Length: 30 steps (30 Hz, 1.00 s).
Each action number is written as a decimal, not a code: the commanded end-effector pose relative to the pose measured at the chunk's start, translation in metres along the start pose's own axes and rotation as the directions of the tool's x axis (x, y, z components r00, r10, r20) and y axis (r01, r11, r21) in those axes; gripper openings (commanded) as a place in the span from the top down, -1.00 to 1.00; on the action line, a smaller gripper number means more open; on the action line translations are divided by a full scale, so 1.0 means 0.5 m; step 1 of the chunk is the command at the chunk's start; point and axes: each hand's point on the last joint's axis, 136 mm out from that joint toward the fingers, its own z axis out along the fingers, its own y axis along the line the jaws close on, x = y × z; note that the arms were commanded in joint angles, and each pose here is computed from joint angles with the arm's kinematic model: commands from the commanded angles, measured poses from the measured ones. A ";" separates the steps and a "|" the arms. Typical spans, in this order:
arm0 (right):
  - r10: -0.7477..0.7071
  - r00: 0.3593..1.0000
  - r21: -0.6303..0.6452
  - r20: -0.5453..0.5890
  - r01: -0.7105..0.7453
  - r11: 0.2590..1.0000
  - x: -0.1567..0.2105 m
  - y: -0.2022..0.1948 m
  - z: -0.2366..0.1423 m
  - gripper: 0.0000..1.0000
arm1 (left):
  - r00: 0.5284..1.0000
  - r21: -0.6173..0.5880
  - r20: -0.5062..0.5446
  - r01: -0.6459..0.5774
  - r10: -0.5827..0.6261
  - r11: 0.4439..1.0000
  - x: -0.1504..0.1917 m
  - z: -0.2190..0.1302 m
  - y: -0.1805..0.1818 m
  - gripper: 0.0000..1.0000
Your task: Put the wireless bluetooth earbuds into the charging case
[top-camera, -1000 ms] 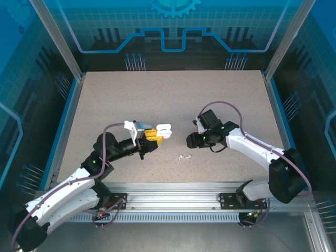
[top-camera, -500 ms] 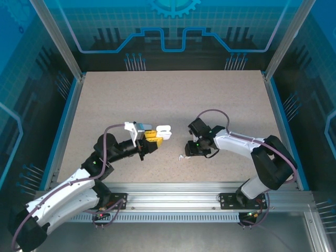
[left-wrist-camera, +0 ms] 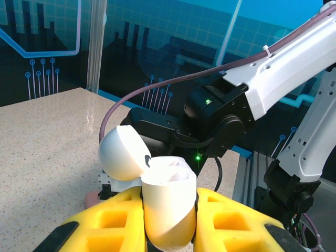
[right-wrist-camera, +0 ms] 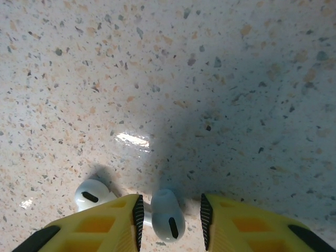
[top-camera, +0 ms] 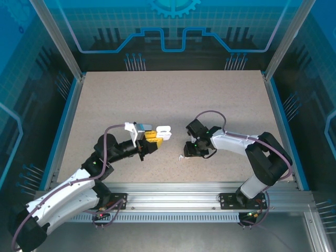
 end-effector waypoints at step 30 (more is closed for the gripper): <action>-0.053 0.998 0.081 -0.042 0.056 0.995 0.031 0.005 0.014 0.35 | 1.000 -0.005 0.020 -0.021 0.021 1.000 -0.003 0.000 0.000 0.94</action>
